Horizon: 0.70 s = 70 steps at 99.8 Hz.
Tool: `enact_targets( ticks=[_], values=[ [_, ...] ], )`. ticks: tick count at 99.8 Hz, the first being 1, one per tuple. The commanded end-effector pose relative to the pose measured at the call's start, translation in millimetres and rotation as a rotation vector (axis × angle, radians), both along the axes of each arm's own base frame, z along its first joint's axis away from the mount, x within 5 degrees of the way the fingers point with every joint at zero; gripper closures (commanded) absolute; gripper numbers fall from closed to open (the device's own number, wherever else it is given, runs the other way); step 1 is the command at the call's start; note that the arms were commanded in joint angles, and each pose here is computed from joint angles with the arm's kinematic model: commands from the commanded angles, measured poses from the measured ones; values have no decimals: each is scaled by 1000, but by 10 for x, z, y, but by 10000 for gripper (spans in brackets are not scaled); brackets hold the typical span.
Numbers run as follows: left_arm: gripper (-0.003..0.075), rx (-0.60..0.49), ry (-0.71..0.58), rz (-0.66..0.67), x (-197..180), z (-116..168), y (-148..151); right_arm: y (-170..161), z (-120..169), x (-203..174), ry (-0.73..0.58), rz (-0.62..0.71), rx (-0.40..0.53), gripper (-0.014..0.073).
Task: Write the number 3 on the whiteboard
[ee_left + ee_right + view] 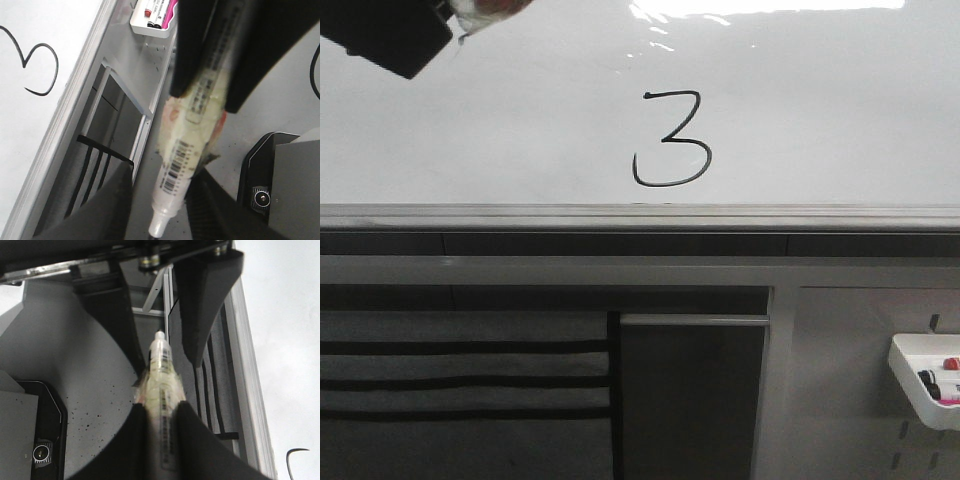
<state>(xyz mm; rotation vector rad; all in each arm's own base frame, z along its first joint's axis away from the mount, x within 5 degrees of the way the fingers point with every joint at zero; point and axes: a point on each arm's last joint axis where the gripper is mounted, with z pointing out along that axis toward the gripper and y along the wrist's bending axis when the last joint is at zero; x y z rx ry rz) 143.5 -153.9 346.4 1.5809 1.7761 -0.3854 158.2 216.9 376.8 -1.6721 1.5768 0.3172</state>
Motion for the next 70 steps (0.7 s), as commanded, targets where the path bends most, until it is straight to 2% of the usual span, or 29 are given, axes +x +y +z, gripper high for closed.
enact_targets(
  ticks=[1,26,32,45,50,58,70],
  values=[
    [561,-75,-42,9,-7,155,-23,-40,213,-21,-73,-9,89,612],
    [661,-78,-37,10,-9,155,-24,-41,203,-17,-68,-9,82,594],
    [678,-78,-37,10,-9,155,-24,-43,203,-14,-68,-10,82,529],
    [713,-76,-45,12,-3,157,-22,-46,218,-10,-66,-24,99,306],
    [727,-77,-58,27,17,161,-13,-74,239,-8,-76,-37,101,249],
    [738,-95,-79,99,106,157,39,-182,299,14,-89,-94,115,220],
    [738,-132,-101,281,336,56,189,-519,472,55,-97,-269,180,221]
  ],
)
